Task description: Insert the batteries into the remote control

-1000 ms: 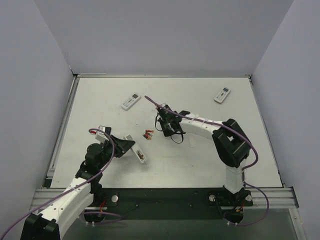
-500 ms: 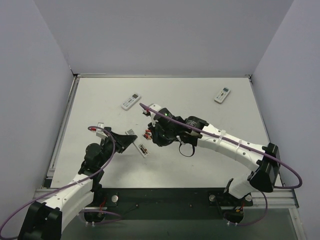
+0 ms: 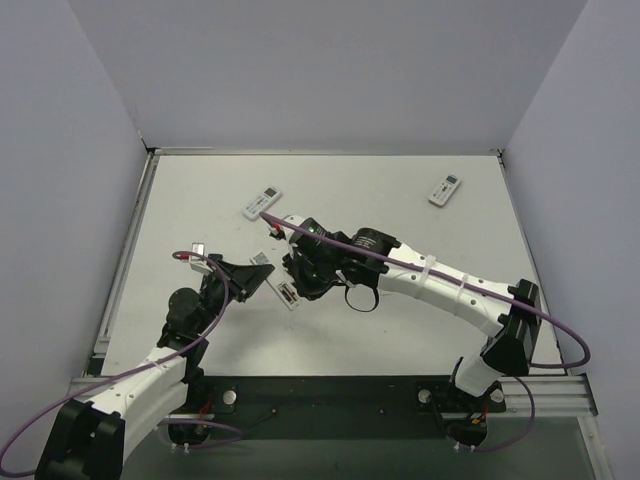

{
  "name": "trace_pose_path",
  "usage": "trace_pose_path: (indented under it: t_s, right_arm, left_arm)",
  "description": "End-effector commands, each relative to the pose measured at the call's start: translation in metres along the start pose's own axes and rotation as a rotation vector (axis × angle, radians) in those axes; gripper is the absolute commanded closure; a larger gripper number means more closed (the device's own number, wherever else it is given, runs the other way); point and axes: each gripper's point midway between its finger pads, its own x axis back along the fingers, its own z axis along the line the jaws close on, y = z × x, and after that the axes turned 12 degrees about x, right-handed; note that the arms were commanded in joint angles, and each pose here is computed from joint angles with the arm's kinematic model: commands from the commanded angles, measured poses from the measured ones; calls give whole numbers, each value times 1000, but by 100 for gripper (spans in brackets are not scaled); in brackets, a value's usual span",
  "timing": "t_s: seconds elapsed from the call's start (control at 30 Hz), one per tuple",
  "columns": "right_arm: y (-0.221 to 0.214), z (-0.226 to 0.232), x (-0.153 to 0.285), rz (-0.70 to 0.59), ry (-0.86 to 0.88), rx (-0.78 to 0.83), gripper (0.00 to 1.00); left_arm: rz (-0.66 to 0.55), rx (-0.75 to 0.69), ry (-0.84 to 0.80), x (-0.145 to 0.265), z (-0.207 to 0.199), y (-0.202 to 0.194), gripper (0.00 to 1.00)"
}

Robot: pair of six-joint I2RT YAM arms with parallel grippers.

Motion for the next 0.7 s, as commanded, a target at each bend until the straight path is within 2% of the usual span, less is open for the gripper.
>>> trace_pose_path:
  t_s: [0.0, 0.5, 0.67]
  right_arm:
    - [4, 9, 4, 26, 26, -2, 100]
    - [-1, 19, -6, 98, 64, -9, 100]
    - [-3, 19, -8, 111, 61, -9, 95]
  left_arm:
    - [-5, -17, -142, -4, -45, 2, 100]
    - [-13, 0, -144, -3, -42, 2, 100]
    - [-13, 1, -150, -3, -44, 2, 100]
